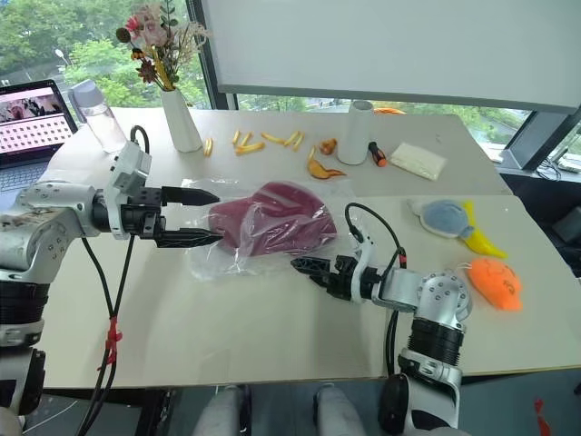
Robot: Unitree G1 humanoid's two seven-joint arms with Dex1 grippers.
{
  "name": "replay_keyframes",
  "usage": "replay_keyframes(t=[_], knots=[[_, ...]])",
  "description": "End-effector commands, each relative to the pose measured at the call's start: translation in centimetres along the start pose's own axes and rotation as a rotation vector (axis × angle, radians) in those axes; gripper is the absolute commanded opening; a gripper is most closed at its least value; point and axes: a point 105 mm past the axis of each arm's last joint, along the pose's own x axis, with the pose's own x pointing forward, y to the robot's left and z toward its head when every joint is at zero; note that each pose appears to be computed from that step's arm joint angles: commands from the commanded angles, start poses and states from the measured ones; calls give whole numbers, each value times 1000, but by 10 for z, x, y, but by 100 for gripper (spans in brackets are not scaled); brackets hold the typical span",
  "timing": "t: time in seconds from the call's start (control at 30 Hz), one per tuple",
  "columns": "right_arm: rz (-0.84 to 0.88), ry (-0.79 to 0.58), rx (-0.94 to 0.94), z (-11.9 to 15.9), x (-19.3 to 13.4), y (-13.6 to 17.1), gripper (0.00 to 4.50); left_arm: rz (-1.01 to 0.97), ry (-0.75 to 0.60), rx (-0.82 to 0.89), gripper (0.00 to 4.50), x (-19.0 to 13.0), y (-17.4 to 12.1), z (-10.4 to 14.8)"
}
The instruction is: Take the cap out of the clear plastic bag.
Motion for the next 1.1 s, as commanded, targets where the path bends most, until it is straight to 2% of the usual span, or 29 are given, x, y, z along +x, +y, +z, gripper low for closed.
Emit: replay_keyframes(t=[0.03,0.27,0.33,0.37,0.47,0.63,0.73,0.83,0.97,1.1], knots=[[-48,-118,78,19,15,-6,440,31,-11,48,450,-10,-3,12],[-110,-250,240,35,49,-17,440,55,-47,54,450,-10,-7,20],[-106,-275,275,36,58,-18,385,62,-45,55,450,-10,-8,20],[-103,-280,292,36,61,-19,373,64,-49,54,450,-10,-9,21],[-103,-284,317,35,69,-20,259,75,-46,54,450,-11,-9,22],[-83,-337,299,44,72,-17,99,90,-48,36,450,-12,-9,18],[-33,-289,232,37,78,-7,4,86,-56,28,450,-9,-10,16],[97,-137,50,22,75,22,4,89,-57,28,450,-9,-10,16],[211,17,-478,14,44,58,4,97,-51,26,450,-11,-9,14],[240,208,-869,9,15,63,4,101,-52,27,450,-11,-9,13]])
